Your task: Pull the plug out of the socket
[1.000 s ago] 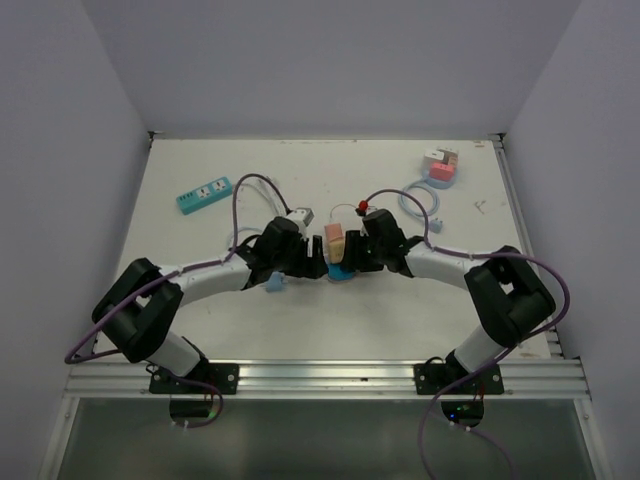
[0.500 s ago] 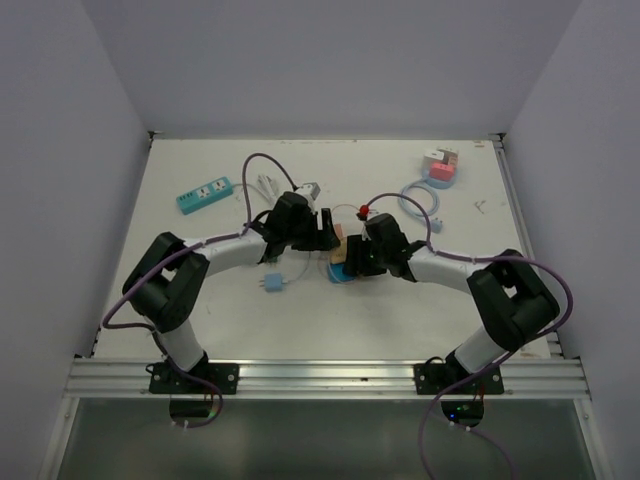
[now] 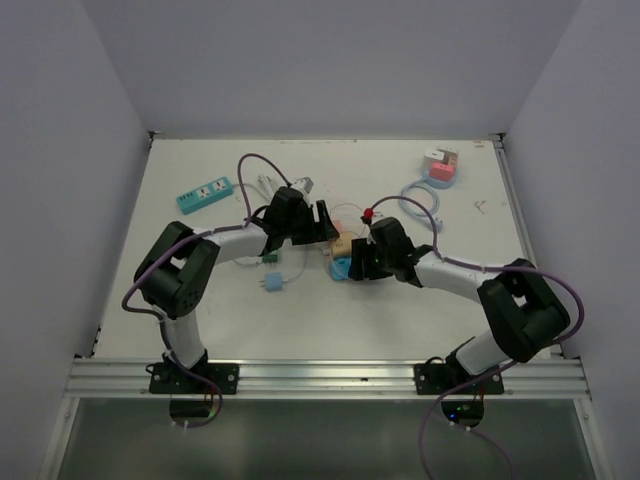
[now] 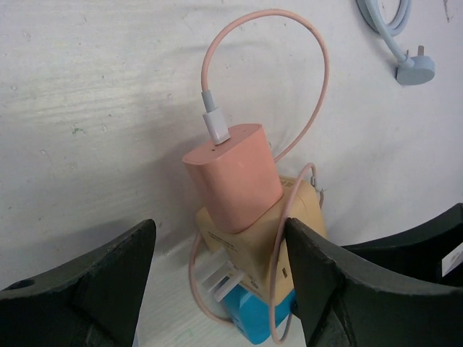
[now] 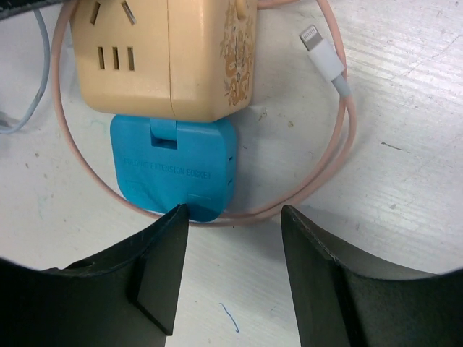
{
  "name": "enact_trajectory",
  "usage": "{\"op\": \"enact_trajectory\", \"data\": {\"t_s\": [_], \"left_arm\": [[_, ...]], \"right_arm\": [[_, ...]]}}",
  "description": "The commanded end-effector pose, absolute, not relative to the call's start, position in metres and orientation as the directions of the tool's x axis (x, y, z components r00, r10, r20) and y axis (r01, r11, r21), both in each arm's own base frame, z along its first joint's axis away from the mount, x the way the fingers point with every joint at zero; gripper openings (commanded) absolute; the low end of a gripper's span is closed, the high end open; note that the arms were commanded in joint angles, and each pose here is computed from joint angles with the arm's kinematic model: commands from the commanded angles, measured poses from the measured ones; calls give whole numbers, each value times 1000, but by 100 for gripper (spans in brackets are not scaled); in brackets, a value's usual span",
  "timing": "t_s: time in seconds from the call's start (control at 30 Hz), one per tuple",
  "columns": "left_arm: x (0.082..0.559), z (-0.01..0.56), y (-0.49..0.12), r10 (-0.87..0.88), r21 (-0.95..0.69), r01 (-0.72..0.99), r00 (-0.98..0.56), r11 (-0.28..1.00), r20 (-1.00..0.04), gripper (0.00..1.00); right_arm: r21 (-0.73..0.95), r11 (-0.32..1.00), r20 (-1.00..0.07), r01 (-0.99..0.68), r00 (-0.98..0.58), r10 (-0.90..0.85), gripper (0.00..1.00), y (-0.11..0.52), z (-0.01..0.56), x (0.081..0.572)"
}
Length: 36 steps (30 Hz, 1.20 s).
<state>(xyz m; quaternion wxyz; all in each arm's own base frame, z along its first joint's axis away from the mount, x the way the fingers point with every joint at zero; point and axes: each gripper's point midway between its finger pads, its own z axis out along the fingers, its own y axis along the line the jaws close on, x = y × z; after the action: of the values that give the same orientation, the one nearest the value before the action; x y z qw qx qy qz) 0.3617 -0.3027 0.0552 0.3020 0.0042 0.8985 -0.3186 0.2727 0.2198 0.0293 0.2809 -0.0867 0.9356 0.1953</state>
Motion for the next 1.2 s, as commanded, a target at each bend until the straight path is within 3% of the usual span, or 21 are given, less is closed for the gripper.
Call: {"op": "enact_trajectory", "data": {"t_s": [0.0, 0.17, 0.37, 0.73, 0.93, 1.17], "left_arm": [[362, 44, -304, -187, -587, 169, -848, 792, -496, 75], [358, 52, -307, -188, -607, 173, -854, 776, -484, 77], [357, 95, -302, -208, -609, 214, -812, 764, -546, 82], [339, 148, -250, -277, -548, 196, -697, 813, -661, 90], [321, 136, -197, -276, -440, 95, -656, 893, -702, 92], [301, 115, -170, -256, -377, 47, -655, 925, -711, 92]], "right_arm": [[274, 921, -570, -276, -818, -76, 58, 210, 30, 272], [284, 914, -593, -292, -802, -72, 58, 214, 42, 276], [311, 892, -666, -328, -745, -41, 61, 222, 89, 285], [297, 901, -707, -316, -707, -15, 91, 244, 116, 315], [187, 939, -705, -287, -705, -75, 95, 258, 111, 328], [63, 976, -683, -209, -722, -111, 91, 260, 95, 343]]}}
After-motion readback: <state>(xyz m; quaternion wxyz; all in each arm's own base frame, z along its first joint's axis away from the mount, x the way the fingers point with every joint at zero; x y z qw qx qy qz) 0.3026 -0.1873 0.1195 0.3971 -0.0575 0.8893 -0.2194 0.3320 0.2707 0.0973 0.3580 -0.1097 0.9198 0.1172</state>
